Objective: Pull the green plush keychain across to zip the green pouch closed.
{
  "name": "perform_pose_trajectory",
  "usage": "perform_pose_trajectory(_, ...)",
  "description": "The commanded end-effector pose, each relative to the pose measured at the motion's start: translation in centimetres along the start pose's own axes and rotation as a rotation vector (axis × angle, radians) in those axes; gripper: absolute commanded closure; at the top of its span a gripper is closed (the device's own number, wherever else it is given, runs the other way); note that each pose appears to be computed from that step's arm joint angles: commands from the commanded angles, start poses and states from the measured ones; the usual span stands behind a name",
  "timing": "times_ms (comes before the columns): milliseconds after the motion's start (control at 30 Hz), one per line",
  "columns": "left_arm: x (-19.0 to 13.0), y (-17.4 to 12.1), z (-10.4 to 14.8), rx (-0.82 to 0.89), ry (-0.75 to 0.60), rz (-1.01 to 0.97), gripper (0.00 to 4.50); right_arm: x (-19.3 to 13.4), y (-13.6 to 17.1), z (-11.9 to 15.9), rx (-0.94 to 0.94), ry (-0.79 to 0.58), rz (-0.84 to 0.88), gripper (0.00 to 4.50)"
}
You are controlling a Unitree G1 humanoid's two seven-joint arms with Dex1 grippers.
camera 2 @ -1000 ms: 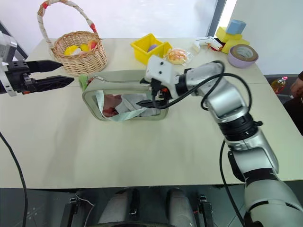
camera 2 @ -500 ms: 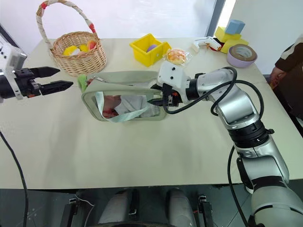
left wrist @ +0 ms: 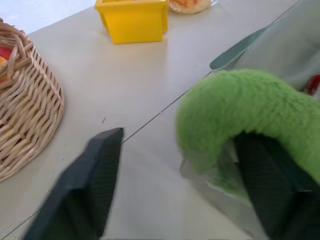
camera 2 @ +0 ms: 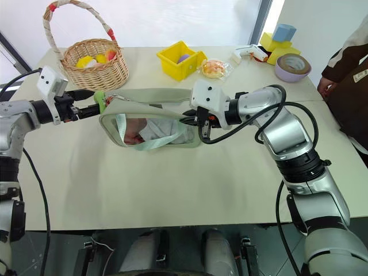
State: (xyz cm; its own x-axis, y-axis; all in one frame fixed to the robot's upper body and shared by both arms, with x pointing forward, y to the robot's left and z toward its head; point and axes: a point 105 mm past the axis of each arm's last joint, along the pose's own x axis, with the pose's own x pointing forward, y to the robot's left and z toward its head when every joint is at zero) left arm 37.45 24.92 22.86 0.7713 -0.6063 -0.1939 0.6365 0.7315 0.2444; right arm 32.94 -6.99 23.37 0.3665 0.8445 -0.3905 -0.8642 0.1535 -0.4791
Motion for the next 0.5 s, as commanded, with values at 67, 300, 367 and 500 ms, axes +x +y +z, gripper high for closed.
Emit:
perform_pose_trajectory(67,-1.5,0.1,3.3,0.026,-0.083,-0.03,3.57,0.0,0.0,0.6,-0.019,-0.009,-0.006,4.5)
perform_pose_trajectory(300,-3.4,-1.2,7.2,-0.029,-0.134,-0.149,4.45,0.1,-0.8,0.8,-0.022,-0.007,-0.044,4.5)
perform_pose_trajectory(367,-3.4,-2.0,9.0,-0.034,-0.175,-0.195,4.45,0.1,-1.0,0.8,-0.021,-0.008,-0.052,4.5)
perform_pose_trajectory(500,-0.9,-5.3,10.4,0.023,-0.176,-0.327,4.45,0.3,-1.3,0.8,-0.018,-0.014,-0.062,4.5)
